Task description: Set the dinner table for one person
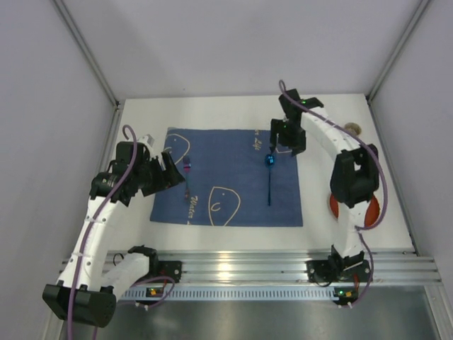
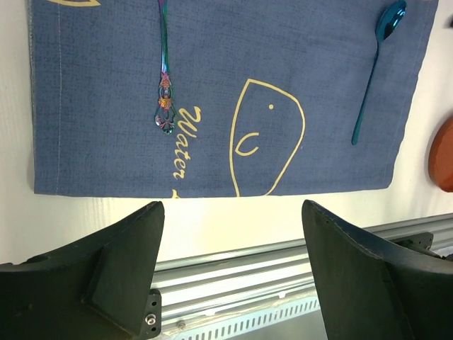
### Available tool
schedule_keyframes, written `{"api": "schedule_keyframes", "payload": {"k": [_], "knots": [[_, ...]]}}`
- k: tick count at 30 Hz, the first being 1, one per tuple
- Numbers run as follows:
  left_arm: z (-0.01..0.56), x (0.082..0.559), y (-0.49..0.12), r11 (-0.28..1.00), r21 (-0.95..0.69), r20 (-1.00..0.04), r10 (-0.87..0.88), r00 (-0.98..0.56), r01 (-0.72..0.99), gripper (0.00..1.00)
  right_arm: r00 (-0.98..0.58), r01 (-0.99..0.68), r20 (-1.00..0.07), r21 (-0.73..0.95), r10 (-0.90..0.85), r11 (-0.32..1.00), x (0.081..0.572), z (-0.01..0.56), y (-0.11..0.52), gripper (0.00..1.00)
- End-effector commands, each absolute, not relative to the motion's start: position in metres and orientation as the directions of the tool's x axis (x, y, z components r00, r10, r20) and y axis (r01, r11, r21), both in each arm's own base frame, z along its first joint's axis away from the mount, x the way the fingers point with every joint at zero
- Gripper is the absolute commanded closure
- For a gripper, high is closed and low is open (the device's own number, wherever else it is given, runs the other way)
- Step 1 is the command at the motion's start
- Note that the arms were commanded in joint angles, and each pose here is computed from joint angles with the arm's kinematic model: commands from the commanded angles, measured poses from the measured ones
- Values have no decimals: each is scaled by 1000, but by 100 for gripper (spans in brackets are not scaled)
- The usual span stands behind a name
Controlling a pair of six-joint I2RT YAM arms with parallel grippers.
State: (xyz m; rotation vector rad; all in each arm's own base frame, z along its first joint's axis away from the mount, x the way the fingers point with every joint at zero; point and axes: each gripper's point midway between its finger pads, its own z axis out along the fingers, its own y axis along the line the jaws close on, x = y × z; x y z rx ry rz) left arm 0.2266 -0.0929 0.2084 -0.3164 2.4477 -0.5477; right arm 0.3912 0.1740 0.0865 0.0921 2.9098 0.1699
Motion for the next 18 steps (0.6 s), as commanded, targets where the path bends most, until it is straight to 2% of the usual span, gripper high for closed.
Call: {"api": "schedule_keyframes", "payload": {"k": [1,2,4,8,12,18], "knots": [[215,227,-97,878,-473,-523,-344,-780,-71,16,-908,94,-398,112,132,989,384,181,118,24],[215,228,-99,874,-481,-521,-347,-780,-68,16,-916,144,-364,87,166,986,374,173,94,23],[213,227,-101,867,-494,-513,-358,-781,-73,17,-905,194,-370,82,211,978,357,180,68,21],[210,225,-106,849,-524,-504,-373,-779,-67,17,-909,319,-272,32,315,947,316,141,9,20],[202,221,-107,842,-534,-494,-382,-781,-73,17,-914,359,-205,-10,349,933,295,116,-15,22],[203,215,-106,840,-539,-499,-385,-776,-69,17,-925,367,-127,-55,358,929,289,79,-25,27]]}}
